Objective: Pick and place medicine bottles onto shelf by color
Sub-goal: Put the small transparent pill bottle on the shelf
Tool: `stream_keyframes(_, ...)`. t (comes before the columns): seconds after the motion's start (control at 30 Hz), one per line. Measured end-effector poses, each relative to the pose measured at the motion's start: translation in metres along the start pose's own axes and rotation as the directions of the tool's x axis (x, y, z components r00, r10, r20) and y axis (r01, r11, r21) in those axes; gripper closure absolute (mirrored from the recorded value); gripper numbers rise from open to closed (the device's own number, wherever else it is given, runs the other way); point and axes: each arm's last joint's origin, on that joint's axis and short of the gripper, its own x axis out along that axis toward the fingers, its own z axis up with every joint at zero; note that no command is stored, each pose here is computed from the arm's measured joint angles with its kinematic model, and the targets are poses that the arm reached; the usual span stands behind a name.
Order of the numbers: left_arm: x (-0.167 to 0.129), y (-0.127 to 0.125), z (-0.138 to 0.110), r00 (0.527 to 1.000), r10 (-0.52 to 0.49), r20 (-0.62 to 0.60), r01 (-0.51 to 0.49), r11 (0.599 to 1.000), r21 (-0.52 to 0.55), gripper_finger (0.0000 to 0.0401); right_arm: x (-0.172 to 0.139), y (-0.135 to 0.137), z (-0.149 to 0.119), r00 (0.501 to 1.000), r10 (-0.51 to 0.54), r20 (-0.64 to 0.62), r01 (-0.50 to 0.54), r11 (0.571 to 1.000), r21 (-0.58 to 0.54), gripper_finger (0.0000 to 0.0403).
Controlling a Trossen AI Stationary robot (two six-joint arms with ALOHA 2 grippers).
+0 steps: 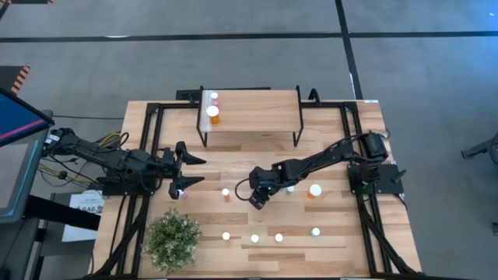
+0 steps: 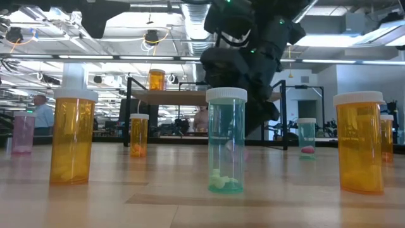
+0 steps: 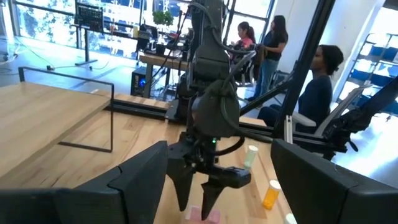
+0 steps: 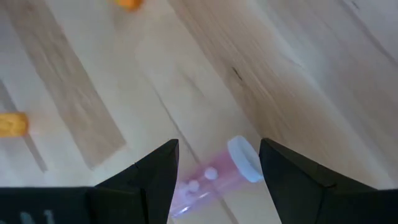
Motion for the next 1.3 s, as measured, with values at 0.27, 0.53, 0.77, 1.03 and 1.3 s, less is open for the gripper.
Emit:
stream_keyframes(0.27,0.000,0.000,0.000,1.000,0.000,-0.002,0.000,1.000,-0.001,0.0128,0.011,-0.006,-0.005,0.995,-0.065,-0.070,0.066,0.998,0.009,0.0154)
stream_keyframes(0.53,0.000,0.000,0.000,1.000,0.002,-0.001,-0.002,1.000,-0.007,0.0128,-0.005,0.008,0.010,0.993,-0.077,-0.085,0.075,0.997,-0.024,0.0154)
stream_keyframes(0.77,0.000,0.000,0.000,1.000,0.002,-0.003,-0.002,1.000,-0.007,0.0128,-0.014,0.009,0.006,0.975,-0.153,-0.164,0.151,0.988,-0.027,0.0154)
stream_keyframes(1.03,0.000,0.000,0.000,1.000,0.002,-0.004,-0.002,1.000,-0.006,0.0128,-0.015,0.012,-0.001,0.966,-0.164,-0.199,0.164,0.986,-0.017,0.0154)
stream_keyframes(1.3,0.000,0.000,0.000,1.000,0.002,-0.004,-0.002,1.000,-0.006,0.0128,-0.006,0.009,-0.007,0.966,-0.127,-0.225,0.134,0.991,0.013,0.0154)
